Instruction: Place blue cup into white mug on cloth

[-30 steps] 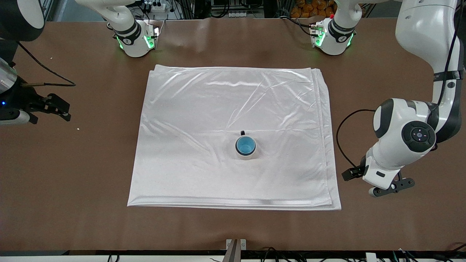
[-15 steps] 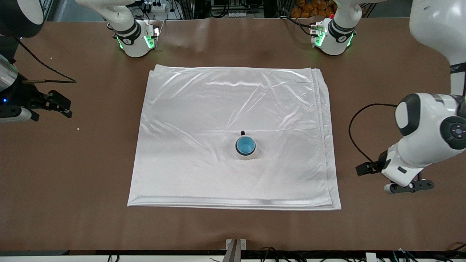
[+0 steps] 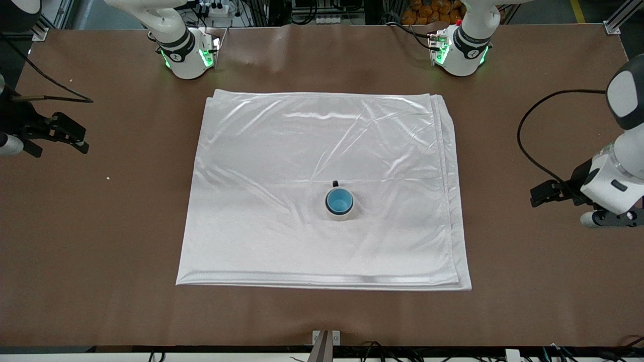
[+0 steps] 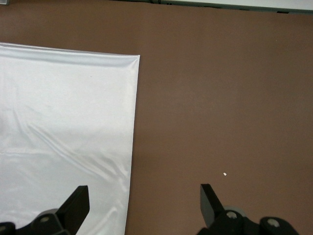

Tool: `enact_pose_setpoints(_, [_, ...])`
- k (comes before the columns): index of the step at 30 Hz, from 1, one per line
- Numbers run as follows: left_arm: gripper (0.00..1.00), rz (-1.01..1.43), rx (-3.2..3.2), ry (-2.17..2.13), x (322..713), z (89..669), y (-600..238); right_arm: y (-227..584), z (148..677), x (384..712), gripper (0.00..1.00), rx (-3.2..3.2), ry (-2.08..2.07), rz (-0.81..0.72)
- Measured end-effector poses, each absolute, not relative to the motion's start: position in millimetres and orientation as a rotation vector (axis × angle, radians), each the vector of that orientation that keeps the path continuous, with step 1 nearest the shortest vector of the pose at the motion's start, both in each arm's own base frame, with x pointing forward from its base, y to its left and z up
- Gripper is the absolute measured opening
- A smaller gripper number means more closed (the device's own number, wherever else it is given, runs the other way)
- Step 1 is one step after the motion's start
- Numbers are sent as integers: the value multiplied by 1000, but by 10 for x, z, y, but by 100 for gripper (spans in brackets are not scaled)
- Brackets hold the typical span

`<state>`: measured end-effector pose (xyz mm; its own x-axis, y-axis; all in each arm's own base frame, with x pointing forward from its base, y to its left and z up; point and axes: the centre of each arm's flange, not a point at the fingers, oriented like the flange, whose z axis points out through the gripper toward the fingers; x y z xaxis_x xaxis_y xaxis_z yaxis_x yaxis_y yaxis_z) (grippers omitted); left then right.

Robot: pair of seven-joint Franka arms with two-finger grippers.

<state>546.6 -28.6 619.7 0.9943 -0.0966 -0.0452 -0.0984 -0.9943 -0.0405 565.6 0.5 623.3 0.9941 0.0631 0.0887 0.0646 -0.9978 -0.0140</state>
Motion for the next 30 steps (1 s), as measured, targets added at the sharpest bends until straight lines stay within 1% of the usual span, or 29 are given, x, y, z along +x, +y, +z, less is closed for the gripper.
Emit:
enact_pose_setpoints(9, [100,81,-3090,150,5277,6197,-256,5,6233,5656,100,-3114,-97,-138])
enact_pose_setpoints(30, [100,108,-3090,155,5301,6107,-241,5,6233,5656,100,-3113,-97,-138])
